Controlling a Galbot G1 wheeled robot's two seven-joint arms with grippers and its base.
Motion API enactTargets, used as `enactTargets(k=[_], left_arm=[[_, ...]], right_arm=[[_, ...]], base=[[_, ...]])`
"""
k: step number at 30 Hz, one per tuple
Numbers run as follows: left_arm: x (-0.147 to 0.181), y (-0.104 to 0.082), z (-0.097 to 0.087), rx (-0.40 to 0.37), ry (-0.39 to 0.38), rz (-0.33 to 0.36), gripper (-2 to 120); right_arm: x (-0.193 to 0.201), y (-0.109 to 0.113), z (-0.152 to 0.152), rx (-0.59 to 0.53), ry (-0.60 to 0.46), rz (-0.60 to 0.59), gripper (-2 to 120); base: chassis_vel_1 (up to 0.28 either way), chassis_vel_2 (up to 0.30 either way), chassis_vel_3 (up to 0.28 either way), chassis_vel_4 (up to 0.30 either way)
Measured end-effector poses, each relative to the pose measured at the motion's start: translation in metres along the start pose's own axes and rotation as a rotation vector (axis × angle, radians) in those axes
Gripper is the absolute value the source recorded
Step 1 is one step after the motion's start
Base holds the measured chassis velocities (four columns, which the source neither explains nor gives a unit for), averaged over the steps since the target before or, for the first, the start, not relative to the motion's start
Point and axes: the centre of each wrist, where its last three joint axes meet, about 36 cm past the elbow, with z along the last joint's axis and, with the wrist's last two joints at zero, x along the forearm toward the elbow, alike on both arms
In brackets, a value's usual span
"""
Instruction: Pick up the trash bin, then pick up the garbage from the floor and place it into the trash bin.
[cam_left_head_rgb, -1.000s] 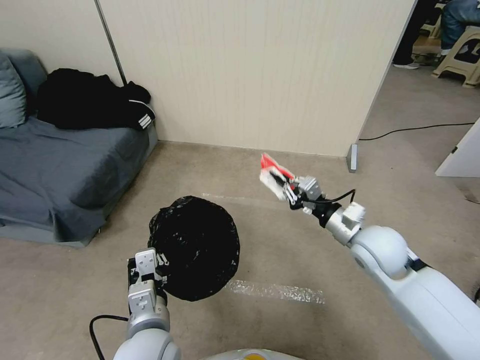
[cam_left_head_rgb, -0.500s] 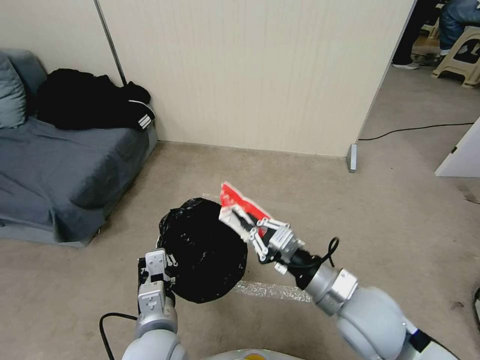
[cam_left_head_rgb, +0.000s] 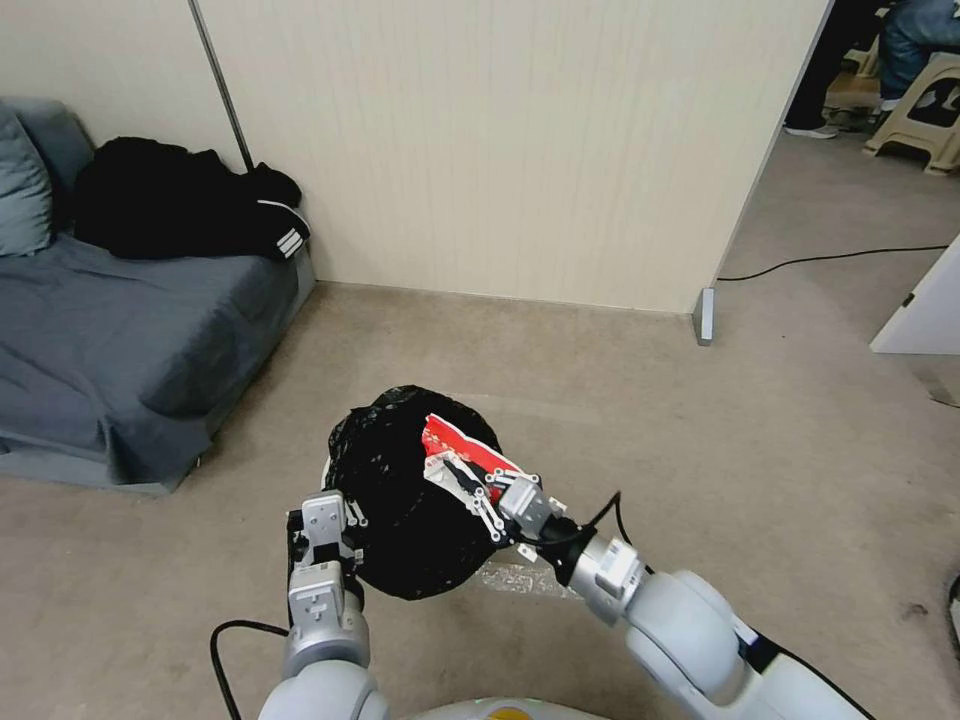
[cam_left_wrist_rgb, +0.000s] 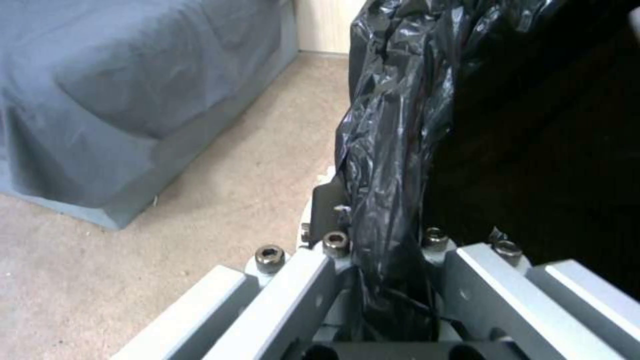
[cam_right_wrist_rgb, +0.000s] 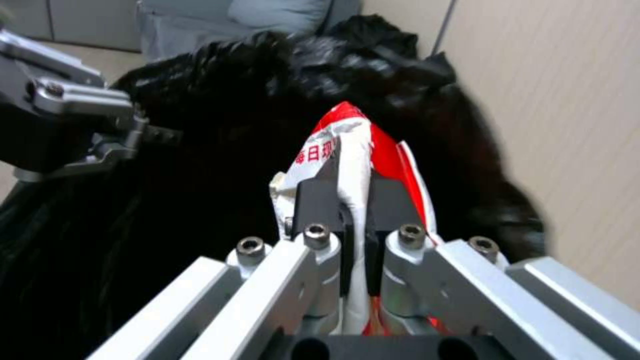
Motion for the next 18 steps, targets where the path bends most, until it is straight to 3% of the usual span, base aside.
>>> enactTargets(k=[5, 16, 18], left_arm=[[0.001, -0.001, 0.000, -0.002, 0.003, 0.003, 1], [0.007, -0.010, 0.003, -0.009, 0.008, 0.025, 1], [0.007, -0.012, 0.004, -0.011, 0.008, 0.028, 1]], right_arm=[[-0.015, 0.008, 0.015, -0.019, 0.031, -0.017, 0], [-0.040, 0.017, 0.015, -0.049, 0.068, -0.013, 0], [-0.041, 0.019, 0.015, -0.053, 0.080, -0.004, 11]], base=[[0.000, 0.000, 0.000, 0.000], [0.000, 0.000, 0.000, 0.000], [0.000, 0.000, 0.000, 0.000]])
